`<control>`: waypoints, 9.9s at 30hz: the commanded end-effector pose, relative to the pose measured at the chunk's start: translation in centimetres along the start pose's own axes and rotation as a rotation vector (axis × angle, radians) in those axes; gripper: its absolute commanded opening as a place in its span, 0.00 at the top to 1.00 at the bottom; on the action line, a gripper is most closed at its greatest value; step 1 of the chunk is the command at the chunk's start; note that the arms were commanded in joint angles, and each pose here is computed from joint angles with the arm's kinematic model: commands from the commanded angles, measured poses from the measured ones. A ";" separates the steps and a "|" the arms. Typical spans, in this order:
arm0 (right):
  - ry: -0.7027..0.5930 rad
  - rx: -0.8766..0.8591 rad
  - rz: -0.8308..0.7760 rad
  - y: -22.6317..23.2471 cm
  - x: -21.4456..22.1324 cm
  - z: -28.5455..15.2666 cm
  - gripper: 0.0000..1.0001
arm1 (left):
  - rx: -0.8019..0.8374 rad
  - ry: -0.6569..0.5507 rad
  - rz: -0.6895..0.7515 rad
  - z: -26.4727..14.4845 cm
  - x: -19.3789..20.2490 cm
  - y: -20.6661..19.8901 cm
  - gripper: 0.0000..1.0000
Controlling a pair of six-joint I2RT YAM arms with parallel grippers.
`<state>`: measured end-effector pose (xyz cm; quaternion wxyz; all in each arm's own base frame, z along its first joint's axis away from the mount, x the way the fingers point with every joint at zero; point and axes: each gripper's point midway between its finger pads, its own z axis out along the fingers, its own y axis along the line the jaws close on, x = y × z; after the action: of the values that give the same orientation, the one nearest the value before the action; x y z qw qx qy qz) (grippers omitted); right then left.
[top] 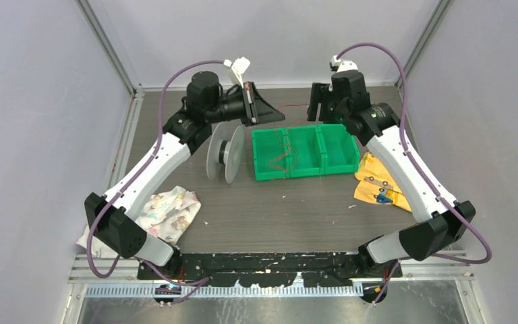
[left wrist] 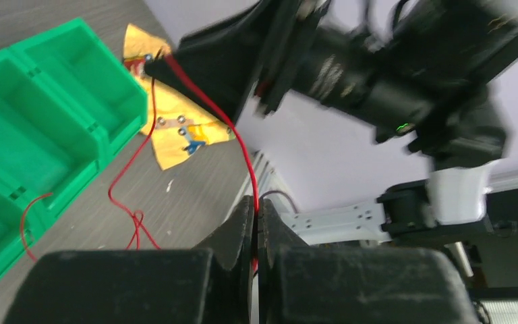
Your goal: Wrap the cables
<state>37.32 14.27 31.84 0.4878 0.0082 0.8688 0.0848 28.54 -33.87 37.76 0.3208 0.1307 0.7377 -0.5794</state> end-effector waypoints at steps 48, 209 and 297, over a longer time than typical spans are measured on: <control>-0.099 -0.129 0.227 2.2 4.6 5.6 0.21 | 0.336 -0.001 -0.254 -4.5 -6.0 -8.6 0.99; 0.097 -0.483 0.454 3.8 13.1 -9.1 0.20 | -0.462 0.130 0.165 -2.3 9.8 5.4 1.00; -0.062 -0.407 0.163 21.8 6.1 3.3 0.99 | -0.868 -0.161 0.147 -18.4 2.0 16.3 0.33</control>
<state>33.27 36.25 25.65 0.4538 -0.0440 0.8371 0.3022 29.27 -12.33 25.18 0.4131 0.0003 0.8884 -0.2003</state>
